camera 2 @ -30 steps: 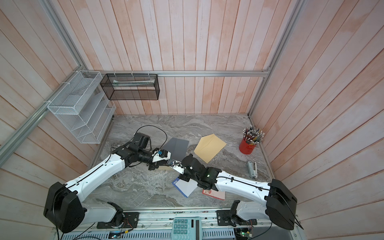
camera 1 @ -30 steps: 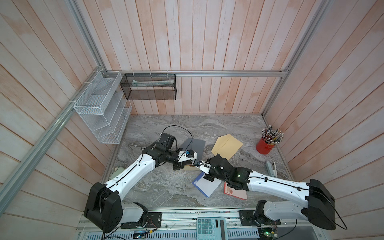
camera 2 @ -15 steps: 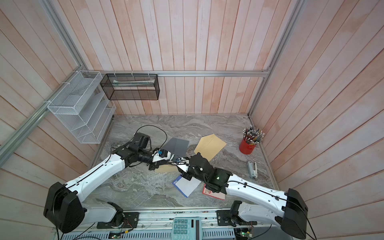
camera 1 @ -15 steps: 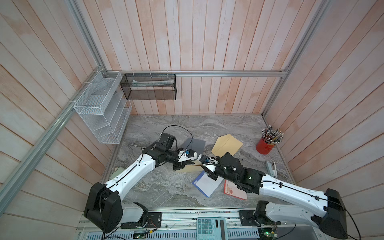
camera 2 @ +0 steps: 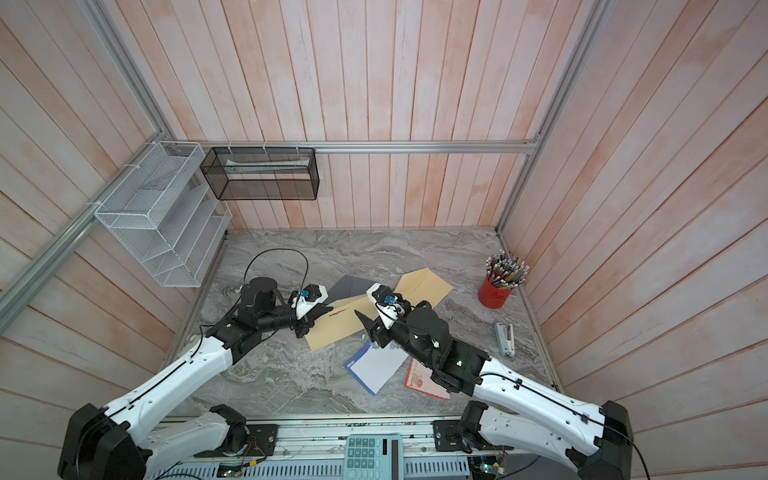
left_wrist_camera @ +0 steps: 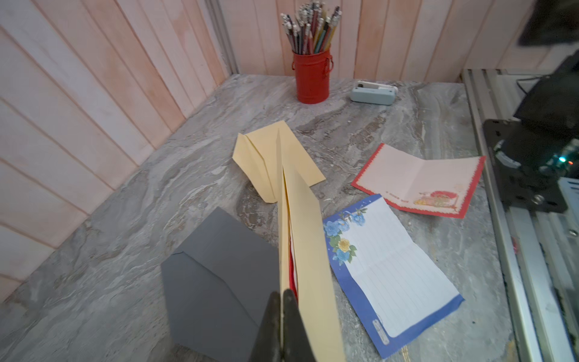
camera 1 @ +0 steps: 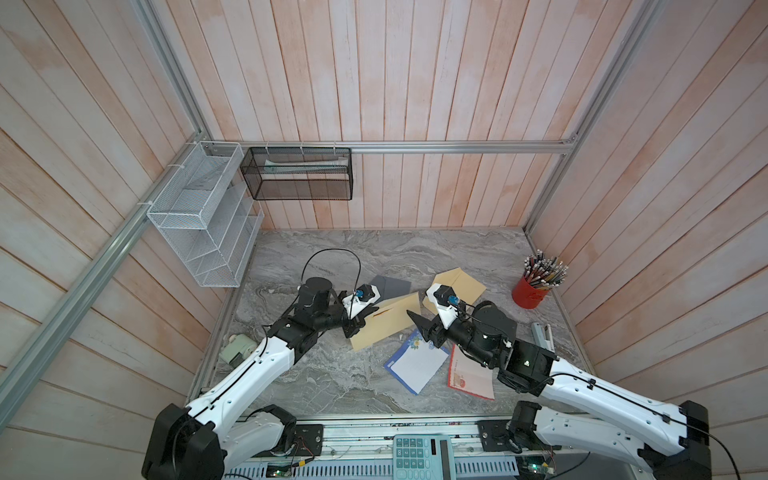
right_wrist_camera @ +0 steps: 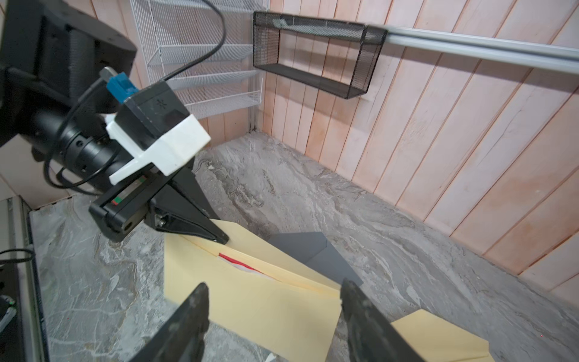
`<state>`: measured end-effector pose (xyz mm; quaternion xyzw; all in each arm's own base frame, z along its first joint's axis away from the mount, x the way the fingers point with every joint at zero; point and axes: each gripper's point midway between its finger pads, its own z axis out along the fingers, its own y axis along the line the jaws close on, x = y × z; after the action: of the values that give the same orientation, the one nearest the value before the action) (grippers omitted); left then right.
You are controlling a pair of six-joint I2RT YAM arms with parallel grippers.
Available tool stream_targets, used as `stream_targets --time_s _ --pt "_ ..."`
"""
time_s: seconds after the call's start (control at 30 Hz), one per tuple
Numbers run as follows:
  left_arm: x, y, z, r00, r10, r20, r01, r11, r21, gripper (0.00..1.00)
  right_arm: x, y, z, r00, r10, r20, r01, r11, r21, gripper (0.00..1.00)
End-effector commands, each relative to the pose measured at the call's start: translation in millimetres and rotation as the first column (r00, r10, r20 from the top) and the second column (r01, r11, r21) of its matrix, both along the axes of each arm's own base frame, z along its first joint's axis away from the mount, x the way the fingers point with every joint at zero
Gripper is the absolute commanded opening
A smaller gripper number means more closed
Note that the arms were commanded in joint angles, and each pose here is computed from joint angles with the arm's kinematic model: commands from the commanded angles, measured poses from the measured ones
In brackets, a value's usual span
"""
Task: Fold the letter paper in half and place it into the envelope
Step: Place the letter paper in the envelope, then fold the envelope flap on the envelope.
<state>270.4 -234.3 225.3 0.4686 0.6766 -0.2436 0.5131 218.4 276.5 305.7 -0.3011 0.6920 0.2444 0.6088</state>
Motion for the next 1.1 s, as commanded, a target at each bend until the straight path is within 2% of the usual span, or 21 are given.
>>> stream_targets --time_s 0.0,0.07,0.13,0.23,0.33,0.4,0.57,0.67,0.8,0.9,1.0,1.07 --pt "29 26 29 0.959 0.274 -0.079 -0.284 0.940 -0.188 0.00 15 0 15 0.998 -0.051 -0.041 0.056 0.989 0.135 0.73" --pt "33 38 25 0.921 0.343 -0.185 -0.380 0.894 -0.237 0.00 25 2 11 0.994 -0.062 -0.095 0.077 0.984 0.162 0.75" --pt "33 45 17 0.890 0.360 -0.280 -0.433 0.861 -0.267 0.00 30 10 6 0.990 -0.044 -0.136 0.070 0.979 0.190 0.75" --pt "38 64 3 0.813 0.395 -0.428 -0.539 0.789 -0.295 0.00 35 25 -3 0.981 -0.014 -0.192 0.055 0.976 0.210 0.75" --pt "44 87 -14 0.733 0.377 -0.566 -0.616 0.720 -0.319 0.00 38 40 -15 0.968 0.015 -0.250 0.039 0.977 0.208 0.73" --pt "44 96 -29 0.689 0.358 -0.631 -0.649 0.692 -0.316 0.00 40 48 -27 0.958 0.029 -0.284 0.030 0.979 0.200 0.69" --pt "44 107 -55 0.589 0.404 -0.700 -0.723 0.650 -0.233 0.00 41 68 -52 0.930 0.081 -0.359 -0.004 0.977 0.213 0.54" --pt "39 117 -59 0.558 0.452 -0.696 -0.762 0.611 -0.214 0.00 41 80 -67 0.913 0.108 -0.393 -0.029 0.979 0.202 0.46" --pt "30 132 -60 0.542 0.491 -0.682 -0.803 0.540 -0.250 0.00 41 95 -82 0.897 0.129 -0.422 -0.056 0.982 0.181 0.43" --pt "24 148 -72 0.480 0.545 -0.687 -0.856 0.462 -0.232 0.00 41 107 -88 0.887 0.155 -0.435 -0.080 0.979 0.188 0.42" --pt "19 153 -88 0.453 0.559 -0.694 -0.872 0.441 -0.213 0.00 42 121 -94 0.880 0.176 -0.442 -0.106 0.978 0.178 0.40" --pt "19 156 -100 0.413 0.565 -0.715 -0.888 0.426 -0.176 0.00 42 130 -98 0.874 0.185 -0.449 -0.120 0.978 0.171 0.40"
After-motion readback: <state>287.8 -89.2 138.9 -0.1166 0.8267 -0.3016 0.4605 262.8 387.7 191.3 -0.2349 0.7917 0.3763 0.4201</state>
